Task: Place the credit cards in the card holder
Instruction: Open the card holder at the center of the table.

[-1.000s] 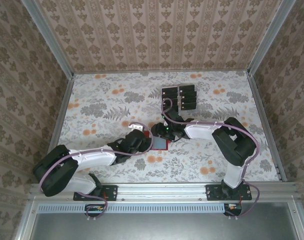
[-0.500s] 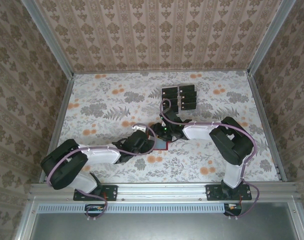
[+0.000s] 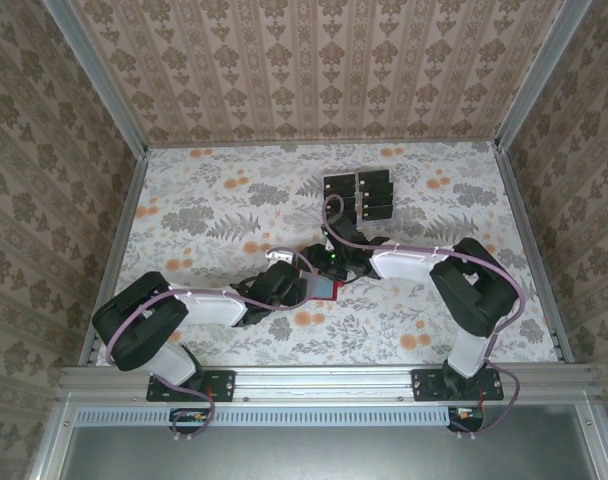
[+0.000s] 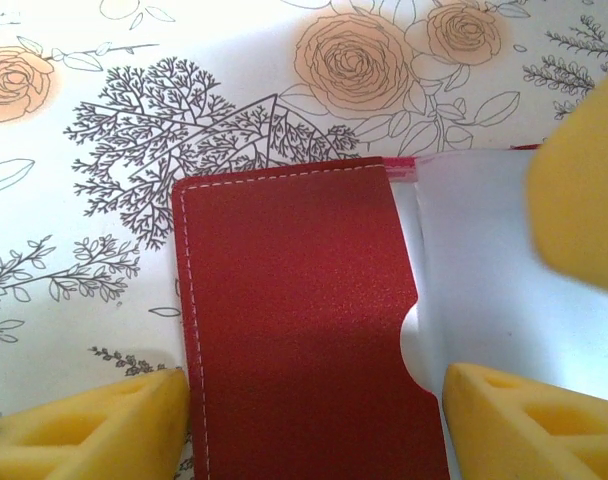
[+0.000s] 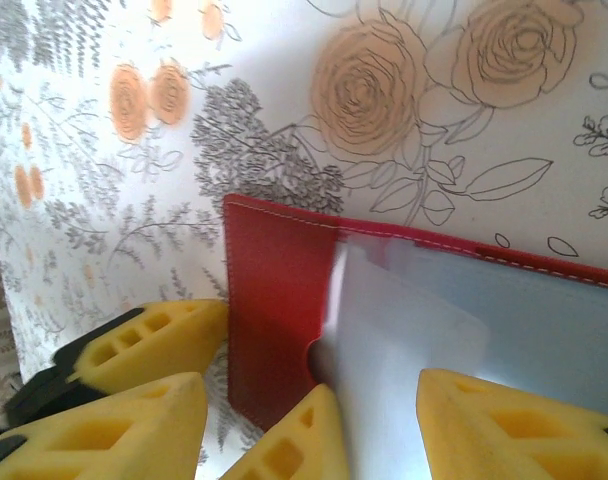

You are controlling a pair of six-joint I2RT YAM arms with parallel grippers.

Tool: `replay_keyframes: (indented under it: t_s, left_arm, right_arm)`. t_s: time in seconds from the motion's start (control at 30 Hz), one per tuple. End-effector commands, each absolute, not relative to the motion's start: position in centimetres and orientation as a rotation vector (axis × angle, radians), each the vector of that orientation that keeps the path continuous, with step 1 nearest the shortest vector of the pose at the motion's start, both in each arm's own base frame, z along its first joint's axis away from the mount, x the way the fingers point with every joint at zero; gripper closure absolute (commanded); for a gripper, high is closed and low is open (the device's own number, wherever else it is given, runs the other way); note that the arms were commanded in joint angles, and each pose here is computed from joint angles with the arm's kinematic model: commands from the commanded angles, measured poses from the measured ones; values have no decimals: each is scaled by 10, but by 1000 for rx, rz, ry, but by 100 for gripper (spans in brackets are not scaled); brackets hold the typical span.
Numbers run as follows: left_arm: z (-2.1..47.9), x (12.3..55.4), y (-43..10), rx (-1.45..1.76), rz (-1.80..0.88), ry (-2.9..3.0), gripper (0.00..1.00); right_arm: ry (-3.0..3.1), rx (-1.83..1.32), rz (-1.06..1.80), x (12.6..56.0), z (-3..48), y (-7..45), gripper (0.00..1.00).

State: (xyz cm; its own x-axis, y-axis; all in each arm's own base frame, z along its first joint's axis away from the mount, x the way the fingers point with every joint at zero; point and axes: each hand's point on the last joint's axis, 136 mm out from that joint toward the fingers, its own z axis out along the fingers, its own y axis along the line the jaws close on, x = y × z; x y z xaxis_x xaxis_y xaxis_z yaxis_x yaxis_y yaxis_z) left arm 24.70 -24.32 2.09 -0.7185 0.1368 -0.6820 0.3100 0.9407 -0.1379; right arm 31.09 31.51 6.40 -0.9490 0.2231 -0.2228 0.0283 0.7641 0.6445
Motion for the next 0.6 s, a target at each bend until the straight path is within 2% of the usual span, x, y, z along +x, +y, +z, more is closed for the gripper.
replay_keyframes:
  t_s: [0.0,0.57]
  left_arm:
    - [-3,232,-239,321,-326,2459,31]
    - [-5,232,-239,325,-326,2457,31]
  right_arm:
    - [2667,191,912,309,69,301,41]
    - [2660,237,914,304,67,294,40]
